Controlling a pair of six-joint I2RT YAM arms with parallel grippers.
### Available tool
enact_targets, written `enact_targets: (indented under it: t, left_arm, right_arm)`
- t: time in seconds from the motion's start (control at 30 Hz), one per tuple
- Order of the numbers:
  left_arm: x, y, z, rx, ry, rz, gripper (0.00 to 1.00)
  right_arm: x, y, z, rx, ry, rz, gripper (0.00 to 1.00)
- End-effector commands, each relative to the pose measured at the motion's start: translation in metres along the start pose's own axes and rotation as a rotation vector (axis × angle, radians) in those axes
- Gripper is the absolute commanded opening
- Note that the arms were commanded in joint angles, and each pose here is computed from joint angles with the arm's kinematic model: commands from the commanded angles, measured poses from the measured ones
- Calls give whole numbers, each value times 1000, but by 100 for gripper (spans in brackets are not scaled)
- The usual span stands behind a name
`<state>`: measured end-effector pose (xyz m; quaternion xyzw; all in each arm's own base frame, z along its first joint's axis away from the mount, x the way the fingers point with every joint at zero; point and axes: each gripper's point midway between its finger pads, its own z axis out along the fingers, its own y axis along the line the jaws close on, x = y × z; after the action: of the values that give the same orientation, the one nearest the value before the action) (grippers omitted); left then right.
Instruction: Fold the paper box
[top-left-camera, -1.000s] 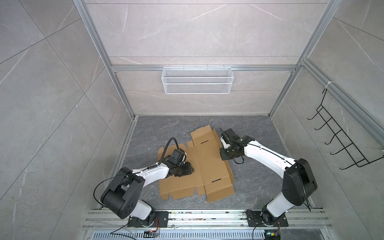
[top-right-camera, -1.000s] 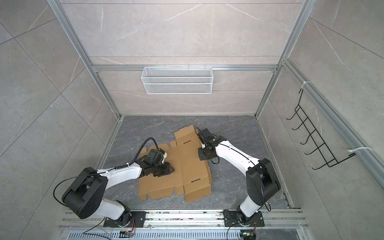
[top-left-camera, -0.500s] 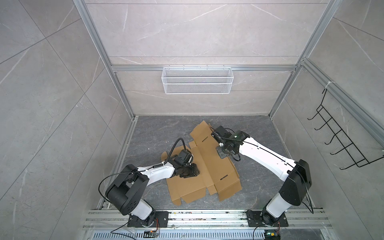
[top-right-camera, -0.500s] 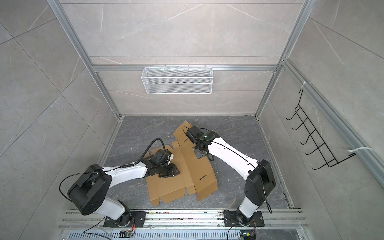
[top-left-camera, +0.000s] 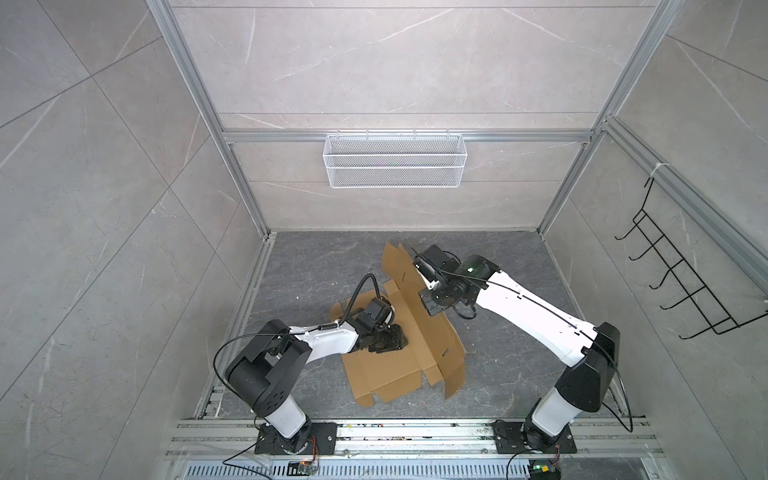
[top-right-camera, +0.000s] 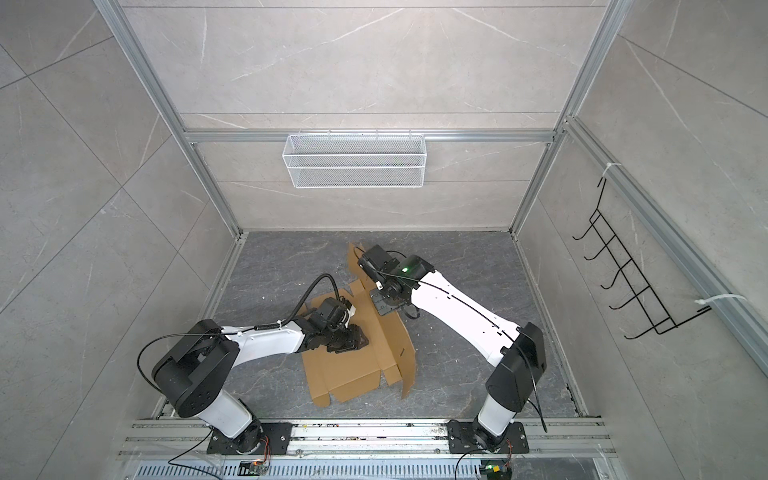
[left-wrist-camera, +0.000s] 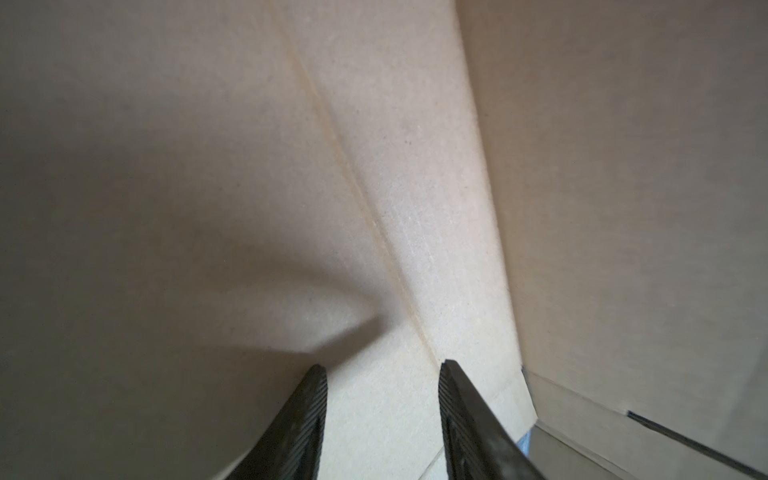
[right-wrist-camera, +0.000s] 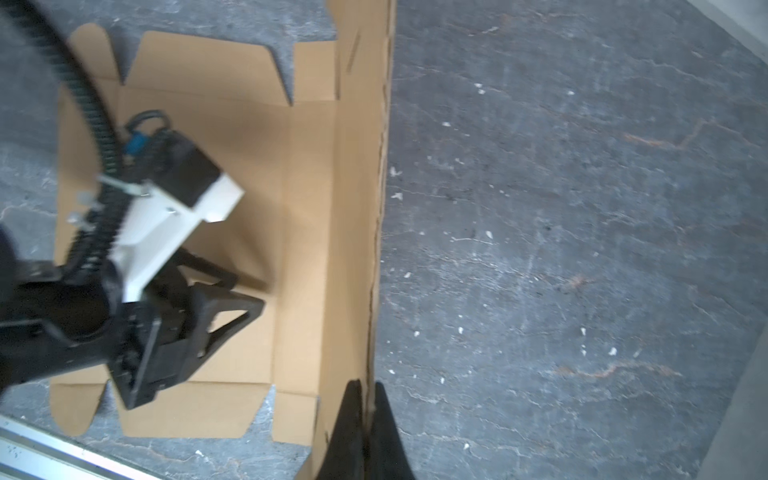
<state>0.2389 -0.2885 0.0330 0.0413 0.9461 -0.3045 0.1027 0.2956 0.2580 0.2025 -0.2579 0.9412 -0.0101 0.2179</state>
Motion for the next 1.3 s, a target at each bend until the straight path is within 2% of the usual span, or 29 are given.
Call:
enact_targets:
  t: [0.0,0.1,0.23,0.4,0.67,0.77,0.97,1.27]
  left_arm:
    - [-1,-2,4,-2,8,6,47]
    - [-4,0,-8,-23,-8,32,47]
    - [-11,12,-34,-41,-41,27,47]
    - [-14,56,-61,-116,-94,-45,47]
    - [9,77,-59,-131,-68,-106,47]
    - [18,81,-54,-139,-54,-110,47]
    - [30,58,-39,-91,-30,-86,47]
    - [39,13,-11,-18,3,-5,47]
  right_arm:
    - [4,-4,14,110,46,-62,0]
    - [-3,-23,7,225,22,-110,0]
    - [-17,-25,-4,231,-23,-162,0]
    - [-34,-35,-15,314,-69,-244,0]
    - [-83,-39,-32,459,-203,-379,0]
    - [-102,-34,-32,470,-257,-411,0]
    - [-120,-4,-20,442,-306,-519,0]
    - [-101,30,5,366,-362,-721,0]
